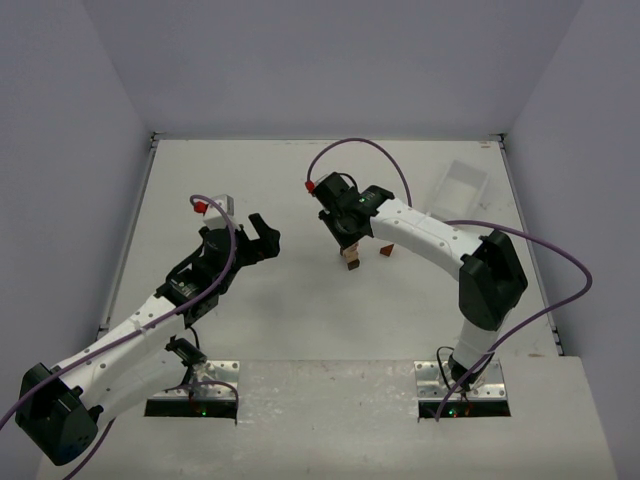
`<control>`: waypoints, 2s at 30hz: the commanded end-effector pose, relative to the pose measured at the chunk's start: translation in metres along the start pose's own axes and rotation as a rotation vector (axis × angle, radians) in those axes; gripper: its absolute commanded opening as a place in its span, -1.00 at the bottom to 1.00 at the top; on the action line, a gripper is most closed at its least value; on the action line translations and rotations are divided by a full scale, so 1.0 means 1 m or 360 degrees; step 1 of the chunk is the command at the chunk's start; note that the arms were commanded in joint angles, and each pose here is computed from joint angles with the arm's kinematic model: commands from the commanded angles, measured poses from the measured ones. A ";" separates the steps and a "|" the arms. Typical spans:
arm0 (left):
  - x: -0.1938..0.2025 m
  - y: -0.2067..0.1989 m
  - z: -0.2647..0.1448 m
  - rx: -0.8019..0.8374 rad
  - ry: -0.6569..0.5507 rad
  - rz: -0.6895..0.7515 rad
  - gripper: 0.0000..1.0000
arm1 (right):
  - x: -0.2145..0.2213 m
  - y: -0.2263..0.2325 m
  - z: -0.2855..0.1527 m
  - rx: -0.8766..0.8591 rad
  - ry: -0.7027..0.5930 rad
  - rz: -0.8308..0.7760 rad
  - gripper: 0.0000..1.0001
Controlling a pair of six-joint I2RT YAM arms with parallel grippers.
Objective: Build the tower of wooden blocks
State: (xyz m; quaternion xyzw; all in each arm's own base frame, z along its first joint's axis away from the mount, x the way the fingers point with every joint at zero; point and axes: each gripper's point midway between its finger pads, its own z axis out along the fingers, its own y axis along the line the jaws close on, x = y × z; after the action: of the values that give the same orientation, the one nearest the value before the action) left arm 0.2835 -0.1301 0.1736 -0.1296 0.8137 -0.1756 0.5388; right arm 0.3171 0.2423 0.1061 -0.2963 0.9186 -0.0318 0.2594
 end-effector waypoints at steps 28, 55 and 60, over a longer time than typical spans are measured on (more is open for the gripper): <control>-0.009 0.000 0.001 -0.0007 -0.0046 -0.0038 1.00 | -0.001 0.001 0.001 0.0001 -0.0017 0.0030 -0.54; -0.009 -0.005 -0.001 0.0037 -0.0041 -0.0036 1.00 | -0.001 -0.003 0.003 0.0027 -0.0049 0.0039 -0.44; -0.008 -0.005 0.000 0.0037 -0.0038 -0.0036 1.00 | -0.004 -0.002 0.003 0.0020 -0.0063 0.0046 -0.44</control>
State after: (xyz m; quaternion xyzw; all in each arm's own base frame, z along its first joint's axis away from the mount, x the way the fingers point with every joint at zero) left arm 0.2829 -0.1317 0.1734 -0.1286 0.8143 -0.1798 0.5367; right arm 0.3142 0.2387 0.0968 -0.2955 0.9203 -0.0362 0.2539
